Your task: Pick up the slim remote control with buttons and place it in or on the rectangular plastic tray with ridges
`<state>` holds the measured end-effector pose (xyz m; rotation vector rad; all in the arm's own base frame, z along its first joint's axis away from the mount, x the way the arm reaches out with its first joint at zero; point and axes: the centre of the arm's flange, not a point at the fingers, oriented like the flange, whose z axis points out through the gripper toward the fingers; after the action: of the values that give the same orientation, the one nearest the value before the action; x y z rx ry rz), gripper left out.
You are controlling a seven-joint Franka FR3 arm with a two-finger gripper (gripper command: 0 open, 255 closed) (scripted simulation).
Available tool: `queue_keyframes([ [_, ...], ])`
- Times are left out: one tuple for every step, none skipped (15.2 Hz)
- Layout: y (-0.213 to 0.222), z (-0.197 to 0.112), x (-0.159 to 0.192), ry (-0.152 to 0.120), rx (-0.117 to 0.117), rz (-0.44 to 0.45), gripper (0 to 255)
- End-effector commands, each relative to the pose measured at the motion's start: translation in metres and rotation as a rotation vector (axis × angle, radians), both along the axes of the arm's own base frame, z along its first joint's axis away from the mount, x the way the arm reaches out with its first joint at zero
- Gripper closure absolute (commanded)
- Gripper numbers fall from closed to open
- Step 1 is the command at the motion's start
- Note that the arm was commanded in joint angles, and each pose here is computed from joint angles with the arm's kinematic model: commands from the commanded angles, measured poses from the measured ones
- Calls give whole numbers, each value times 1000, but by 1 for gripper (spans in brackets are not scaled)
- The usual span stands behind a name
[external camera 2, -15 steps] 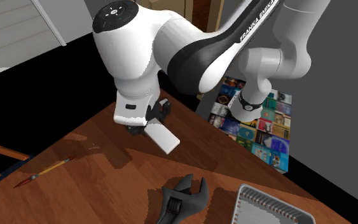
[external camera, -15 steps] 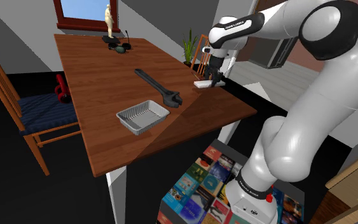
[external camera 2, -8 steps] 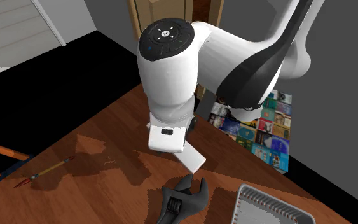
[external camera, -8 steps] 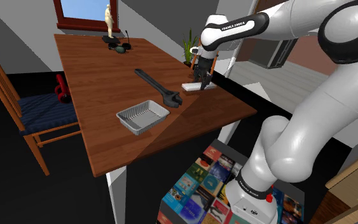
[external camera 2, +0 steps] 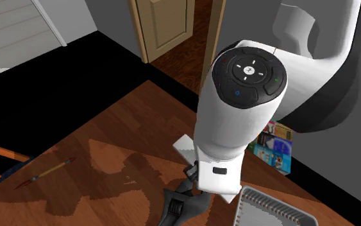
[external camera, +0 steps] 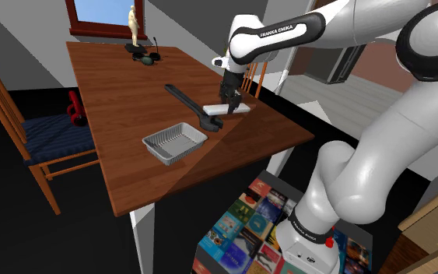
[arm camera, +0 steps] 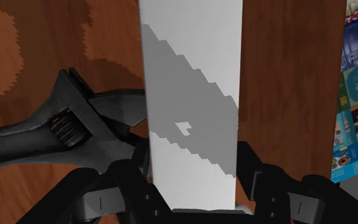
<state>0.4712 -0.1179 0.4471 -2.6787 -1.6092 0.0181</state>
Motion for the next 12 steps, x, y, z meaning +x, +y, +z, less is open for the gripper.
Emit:
queue_keyframes([
  [27,1,5,0,0,-1,255],
  [40,1,8,0,0,-1,255],
  [53,2,11,0,0,-1,255],
  [66,2,14,0,0,-1,255],
  [79,2,17,0,0,-1,255],
  [92,2,20,0,0,-1,255],
  [104,2,23,0,0,-1,255],
  [117,2,26,0,0,-1,255],
  [130,2,29,0,0,-1,255],
  [143,2,32,0,0,-1,255],
  [156,2,35,0,0,-1,255],
  [169,2,38,0,0,-1,255],
])
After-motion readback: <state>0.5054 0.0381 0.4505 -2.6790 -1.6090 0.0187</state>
